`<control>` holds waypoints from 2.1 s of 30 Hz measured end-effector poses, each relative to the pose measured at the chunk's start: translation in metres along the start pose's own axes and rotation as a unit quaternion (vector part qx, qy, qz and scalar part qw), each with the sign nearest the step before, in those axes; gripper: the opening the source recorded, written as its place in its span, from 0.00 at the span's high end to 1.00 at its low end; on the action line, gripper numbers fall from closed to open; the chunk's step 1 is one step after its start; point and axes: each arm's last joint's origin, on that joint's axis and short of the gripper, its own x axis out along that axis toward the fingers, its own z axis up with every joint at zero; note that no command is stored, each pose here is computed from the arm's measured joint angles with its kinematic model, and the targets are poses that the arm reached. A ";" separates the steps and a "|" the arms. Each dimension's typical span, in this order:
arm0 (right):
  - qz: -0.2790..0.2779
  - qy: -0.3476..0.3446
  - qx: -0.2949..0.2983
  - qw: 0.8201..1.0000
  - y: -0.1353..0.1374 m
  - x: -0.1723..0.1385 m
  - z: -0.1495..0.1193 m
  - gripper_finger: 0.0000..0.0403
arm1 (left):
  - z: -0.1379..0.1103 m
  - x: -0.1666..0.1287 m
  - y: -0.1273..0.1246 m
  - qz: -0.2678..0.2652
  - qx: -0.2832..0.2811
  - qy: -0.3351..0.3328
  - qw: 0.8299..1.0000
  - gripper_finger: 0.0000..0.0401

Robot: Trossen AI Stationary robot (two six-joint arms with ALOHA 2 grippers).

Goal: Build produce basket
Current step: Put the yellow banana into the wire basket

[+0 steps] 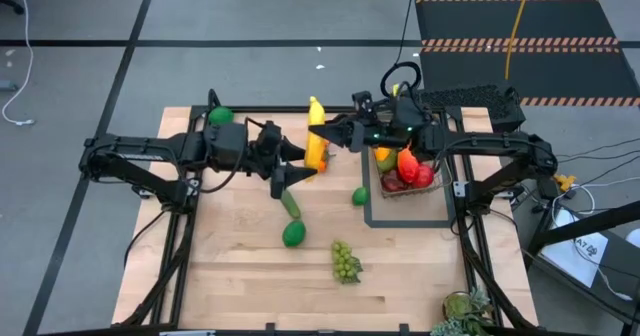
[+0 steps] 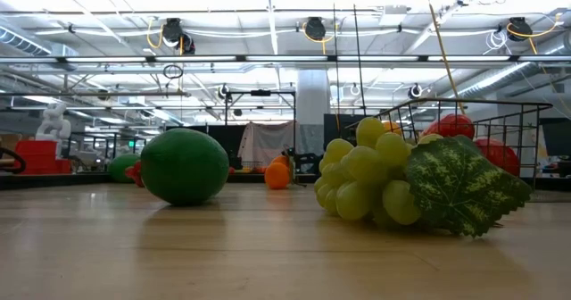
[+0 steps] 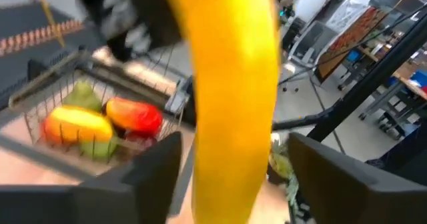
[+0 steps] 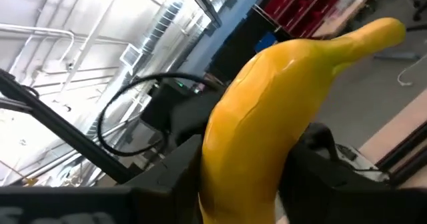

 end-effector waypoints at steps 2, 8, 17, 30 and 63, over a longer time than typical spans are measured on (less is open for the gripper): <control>0.004 -0.005 -0.008 1.000 0.005 -0.005 0.004 0.60 | -0.003 0.000 0.002 0.010 -0.010 0.018 1.000 0.23; 0.012 -0.024 -0.054 0.998 0.025 -0.030 0.025 0.60 | -0.017 -0.002 0.009 0.040 -0.020 0.090 0.995 0.04; 0.104 -0.024 -0.116 0.988 0.060 -0.079 0.060 0.60 | -0.023 -0.004 0.016 0.068 -0.020 0.126 0.989 0.08; 0.166 -0.002 -0.109 0.980 0.079 -0.131 0.094 0.60 | -0.011 0.005 0.027 0.144 -0.058 0.035 0.987 0.25; 0.226 0.137 -0.169 0.949 0.082 -0.171 0.113 0.60 | -0.050 0.095 0.001 0.060 -0.277 -0.062 0.957 0.31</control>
